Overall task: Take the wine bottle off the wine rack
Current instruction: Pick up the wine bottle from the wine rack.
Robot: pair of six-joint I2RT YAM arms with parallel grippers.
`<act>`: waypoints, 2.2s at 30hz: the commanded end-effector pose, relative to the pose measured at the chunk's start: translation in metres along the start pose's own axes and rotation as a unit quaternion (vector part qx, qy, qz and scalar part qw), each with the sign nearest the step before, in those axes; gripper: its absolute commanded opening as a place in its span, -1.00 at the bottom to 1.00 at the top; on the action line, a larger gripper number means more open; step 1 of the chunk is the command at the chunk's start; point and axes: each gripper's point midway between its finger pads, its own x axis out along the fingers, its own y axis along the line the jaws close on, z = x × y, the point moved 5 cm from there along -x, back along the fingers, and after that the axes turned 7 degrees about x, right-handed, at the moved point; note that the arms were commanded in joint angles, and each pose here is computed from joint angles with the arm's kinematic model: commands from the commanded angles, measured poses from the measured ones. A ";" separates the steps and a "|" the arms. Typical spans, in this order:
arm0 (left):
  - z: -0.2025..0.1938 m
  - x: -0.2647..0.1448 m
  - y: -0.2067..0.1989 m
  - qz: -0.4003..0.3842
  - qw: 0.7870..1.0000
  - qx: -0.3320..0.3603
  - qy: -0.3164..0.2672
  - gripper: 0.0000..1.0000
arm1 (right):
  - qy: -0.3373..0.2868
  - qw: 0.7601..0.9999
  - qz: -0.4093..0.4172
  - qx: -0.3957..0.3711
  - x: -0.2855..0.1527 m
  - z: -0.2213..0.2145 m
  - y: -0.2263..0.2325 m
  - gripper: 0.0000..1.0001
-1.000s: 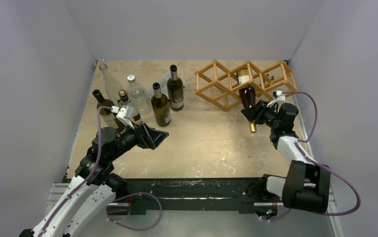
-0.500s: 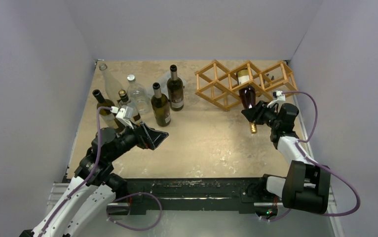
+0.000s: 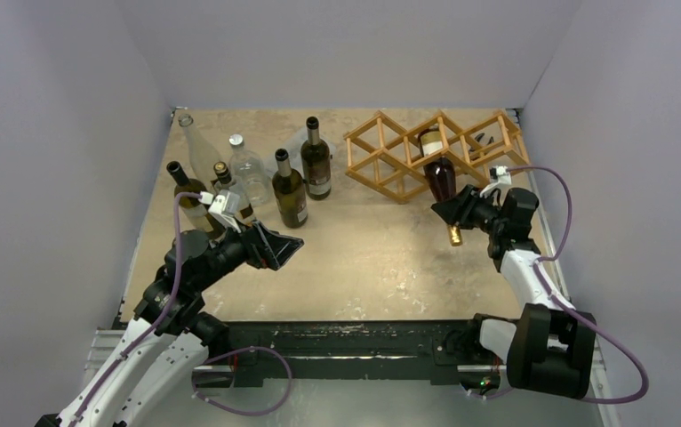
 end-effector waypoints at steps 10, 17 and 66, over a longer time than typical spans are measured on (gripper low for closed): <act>0.008 0.002 -0.013 -0.041 0.999 0.021 0.008 0.89 | -0.080 0.984 0.107 -0.121 -0.019 0.053 0.063 -1.00; 0.011 0.003 -0.016 -0.052 0.998 0.032 0.012 0.89 | -0.084 0.986 0.087 -0.117 -0.028 0.058 0.068 -1.00; 0.027 0.022 -0.061 -0.108 0.979 0.171 0.036 0.81 | -0.125 0.978 0.039 -0.163 -0.064 0.072 0.087 -1.00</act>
